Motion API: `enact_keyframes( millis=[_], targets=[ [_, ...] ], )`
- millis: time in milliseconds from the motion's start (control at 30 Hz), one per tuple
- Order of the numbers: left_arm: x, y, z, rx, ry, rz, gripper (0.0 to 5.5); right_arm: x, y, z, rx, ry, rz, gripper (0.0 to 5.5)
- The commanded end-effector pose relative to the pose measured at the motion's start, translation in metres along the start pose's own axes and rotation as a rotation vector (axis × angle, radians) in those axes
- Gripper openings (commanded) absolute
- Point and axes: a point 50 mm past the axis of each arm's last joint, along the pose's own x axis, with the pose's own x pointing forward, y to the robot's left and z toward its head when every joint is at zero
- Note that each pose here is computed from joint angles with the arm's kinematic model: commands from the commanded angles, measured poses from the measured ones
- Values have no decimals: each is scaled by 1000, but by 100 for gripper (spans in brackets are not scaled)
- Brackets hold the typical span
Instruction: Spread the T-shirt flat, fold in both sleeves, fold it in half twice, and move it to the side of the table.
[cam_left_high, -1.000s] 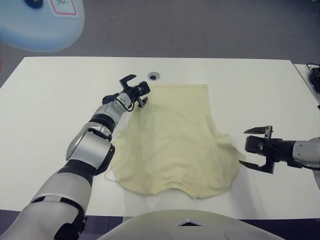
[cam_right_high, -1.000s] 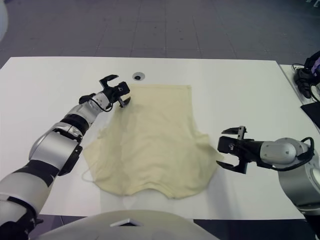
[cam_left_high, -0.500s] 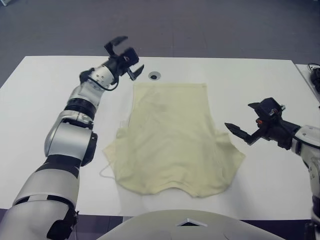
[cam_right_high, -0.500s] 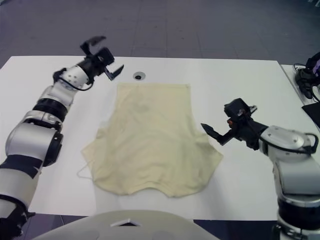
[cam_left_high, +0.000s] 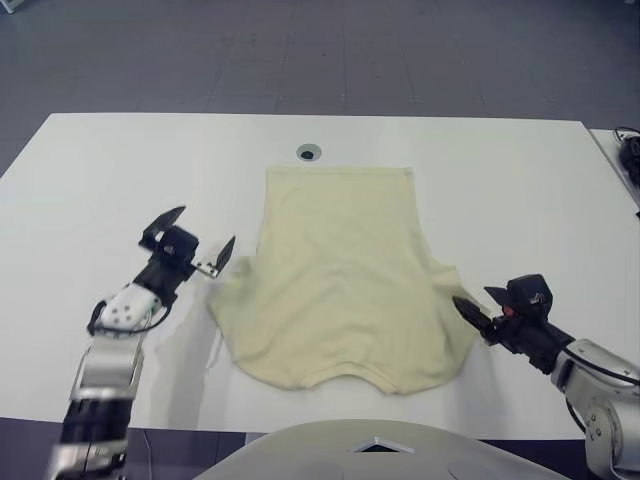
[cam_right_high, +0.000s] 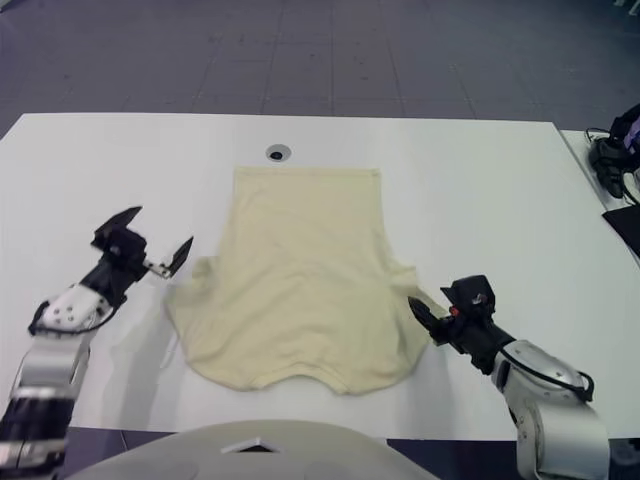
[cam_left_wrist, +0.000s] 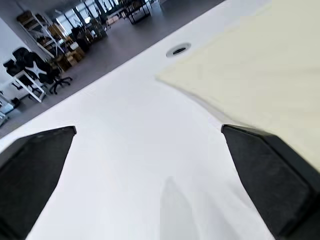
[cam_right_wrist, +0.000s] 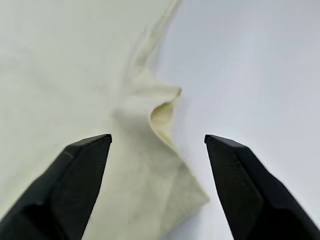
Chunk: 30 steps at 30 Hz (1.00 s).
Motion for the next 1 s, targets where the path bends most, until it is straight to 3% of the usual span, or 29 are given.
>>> enact_keyframes(
  millis=[33,333,733,1000],
  targets=[
    [-57,-17,25,-124,122,-17,540,-20,0,-18,48,1,-160,276],
    [-72,-29,2,-242,320,-22,415,-12,-4,-23,81,-4,-155,136],
    [-62,-39,-20,-335,405,-60,228,-1,-9,-27,167,21,-151,308],
    [-57,-43,-21,-380,397,-79,97,3,-5,-26,208,13,-112,190]
  ],
)
